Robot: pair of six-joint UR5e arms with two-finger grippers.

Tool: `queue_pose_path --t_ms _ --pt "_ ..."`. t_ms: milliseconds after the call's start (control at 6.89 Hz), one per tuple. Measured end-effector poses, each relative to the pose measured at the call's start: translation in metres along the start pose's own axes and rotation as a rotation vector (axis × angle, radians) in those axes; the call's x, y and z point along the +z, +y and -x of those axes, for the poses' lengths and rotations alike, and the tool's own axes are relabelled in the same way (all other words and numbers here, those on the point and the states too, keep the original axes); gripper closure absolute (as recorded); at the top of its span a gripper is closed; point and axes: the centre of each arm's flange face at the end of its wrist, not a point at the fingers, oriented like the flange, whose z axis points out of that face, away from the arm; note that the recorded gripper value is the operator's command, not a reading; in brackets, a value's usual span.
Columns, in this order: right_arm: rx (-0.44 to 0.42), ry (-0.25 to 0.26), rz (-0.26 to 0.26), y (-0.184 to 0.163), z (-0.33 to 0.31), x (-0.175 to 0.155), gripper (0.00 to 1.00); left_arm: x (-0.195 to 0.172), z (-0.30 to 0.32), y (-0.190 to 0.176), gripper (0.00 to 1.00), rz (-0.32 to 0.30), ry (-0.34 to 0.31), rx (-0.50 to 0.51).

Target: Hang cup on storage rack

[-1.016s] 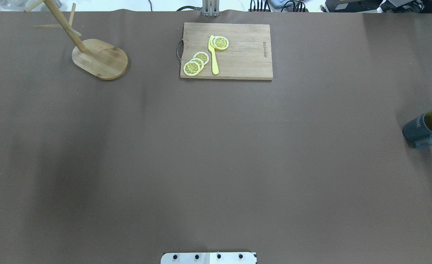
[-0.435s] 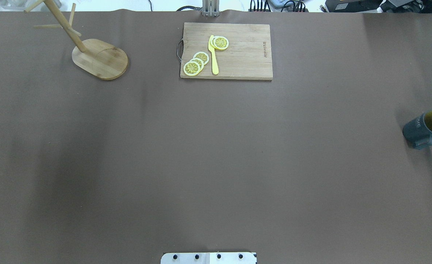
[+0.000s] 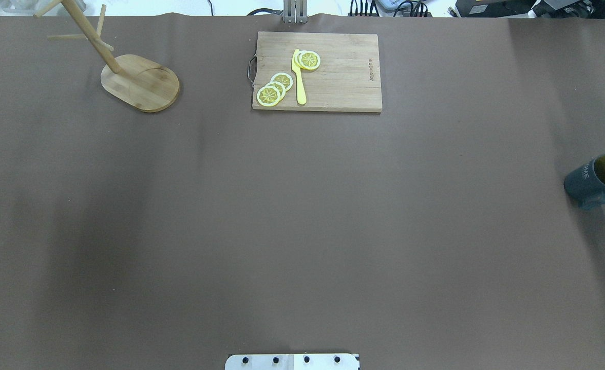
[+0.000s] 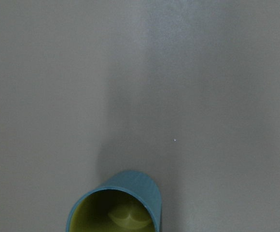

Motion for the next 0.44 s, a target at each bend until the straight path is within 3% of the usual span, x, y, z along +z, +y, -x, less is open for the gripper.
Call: queue_pose_path --t_ms 435 --pt "0.002 0.037 0.056 0.007 0.001 0.034 0.11 0.001 0.001 0.000 0.01 0.002 -0.001 -0.001"
